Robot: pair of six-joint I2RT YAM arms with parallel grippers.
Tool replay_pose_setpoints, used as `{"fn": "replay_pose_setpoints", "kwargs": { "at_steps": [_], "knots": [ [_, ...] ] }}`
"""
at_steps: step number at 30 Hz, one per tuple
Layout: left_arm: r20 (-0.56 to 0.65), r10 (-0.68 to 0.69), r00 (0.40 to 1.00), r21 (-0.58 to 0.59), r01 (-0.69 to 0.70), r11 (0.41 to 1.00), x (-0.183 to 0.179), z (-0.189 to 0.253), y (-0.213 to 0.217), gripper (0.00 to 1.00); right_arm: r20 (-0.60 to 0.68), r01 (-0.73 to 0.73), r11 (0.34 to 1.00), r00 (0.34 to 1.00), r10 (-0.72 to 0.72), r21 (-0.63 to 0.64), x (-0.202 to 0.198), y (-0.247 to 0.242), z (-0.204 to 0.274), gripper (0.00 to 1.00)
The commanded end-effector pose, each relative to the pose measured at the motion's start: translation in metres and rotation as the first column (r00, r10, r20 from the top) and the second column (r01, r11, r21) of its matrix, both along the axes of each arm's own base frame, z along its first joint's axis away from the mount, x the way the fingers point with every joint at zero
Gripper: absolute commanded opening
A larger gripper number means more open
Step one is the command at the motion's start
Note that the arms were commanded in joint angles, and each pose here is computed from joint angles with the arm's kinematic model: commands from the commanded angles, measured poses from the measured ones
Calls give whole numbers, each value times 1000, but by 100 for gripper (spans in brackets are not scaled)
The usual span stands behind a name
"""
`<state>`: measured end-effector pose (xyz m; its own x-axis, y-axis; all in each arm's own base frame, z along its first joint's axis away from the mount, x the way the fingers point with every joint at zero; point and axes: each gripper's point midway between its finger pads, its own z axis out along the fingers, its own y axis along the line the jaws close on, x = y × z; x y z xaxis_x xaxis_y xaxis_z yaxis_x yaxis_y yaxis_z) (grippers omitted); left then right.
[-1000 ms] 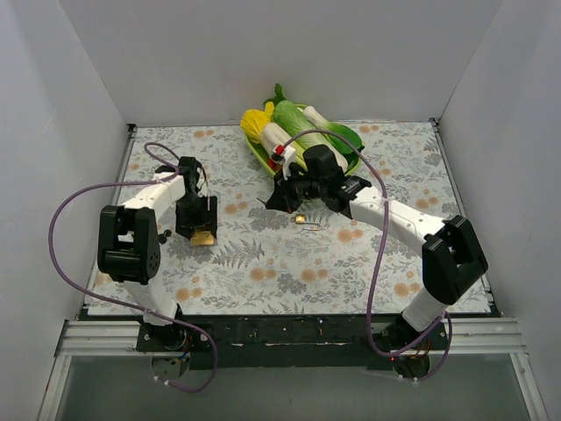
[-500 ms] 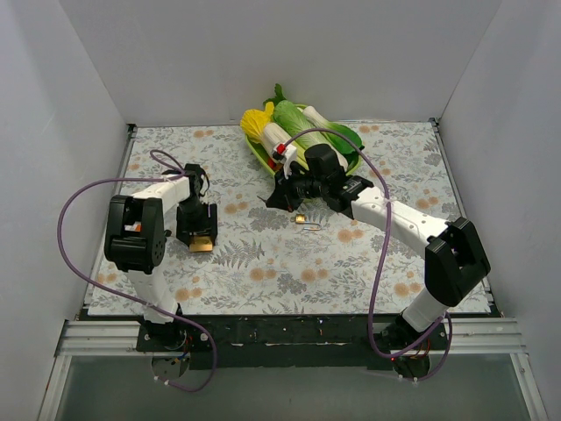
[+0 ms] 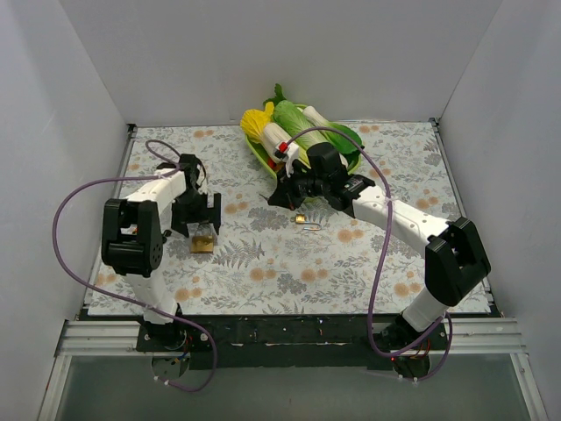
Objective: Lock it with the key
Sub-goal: Place the lock at the center of the board, then place the key at the center of the board.
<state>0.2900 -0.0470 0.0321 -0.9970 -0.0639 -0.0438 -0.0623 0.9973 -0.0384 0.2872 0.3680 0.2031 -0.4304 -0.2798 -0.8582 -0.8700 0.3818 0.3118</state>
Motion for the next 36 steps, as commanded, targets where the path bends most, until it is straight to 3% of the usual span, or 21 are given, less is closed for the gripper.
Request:
{"fn": "replay_pose_setpoints", "kwargs": {
  "at_steps": [1, 2, 4, 6, 8, 9, 10, 11, 14, 19, 24, 36],
  "knots": [
    [349, -12, 937, -229, 98, 968, 58, 105, -22, 98, 94, 14, 997, 995, -21, 74, 12, 4, 42, 1],
    [433, 31, 901, -346, 134, 929, 74, 146, -31, 98, 109, 23, 996, 993, -33, 86, 14, 4, 49, 1],
    [493, 105, 864, -484, 172, 858, 83, 195, -54, 98, 156, 59, 991, 985, -78, 121, 23, 3, 64, 1],
    [519, 148, 842, -637, 265, 724, 81, 244, -74, 98, 186, 84, 982, 976, -115, 167, 27, 3, 79, 1],
    [496, 196, 846, -759, 313, 570, 71, 281, -96, 98, 203, 138, 971, 963, -177, 194, 36, 0, 89, 1],
    [442, 222, 869, -805, 275, 526, 66, 276, -101, 98, 211, 142, 966, 959, -188, 218, 37, 1, 98, 1],
    [486, 237, 841, -807, 329, 490, 66, 292, -104, 98, 215, 156, 962, 955, -205, 226, 40, 1, 102, 1],
    [431, 271, 861, -846, 281, 452, 62, 296, -107, 98, 219, 165, 958, 951, -217, 233, 42, 2, 105, 1],
    [443, 305, 843, -855, 294, 428, 60, 302, -110, 90, 209, 185, 950, 948, -240, 251, 44, 6, 115, 1],
    [497, 344, 797, -821, 305, 482, 64, 307, -107, 70, 80, 223, 942, 965, -249, 250, 41, 16, 111, 1],
    [498, 310, 810, -809, 305, 503, 55, 296, -132, 52, 40, 201, 945, 975, -218, 259, 26, 30, 110, 1],
    [479, 267, 836, -810, 304, 501, 43, 286, -157, 43, 60, 183, 945, 977, -206, 269, 14, 46, 114, 1]
  ]
}}
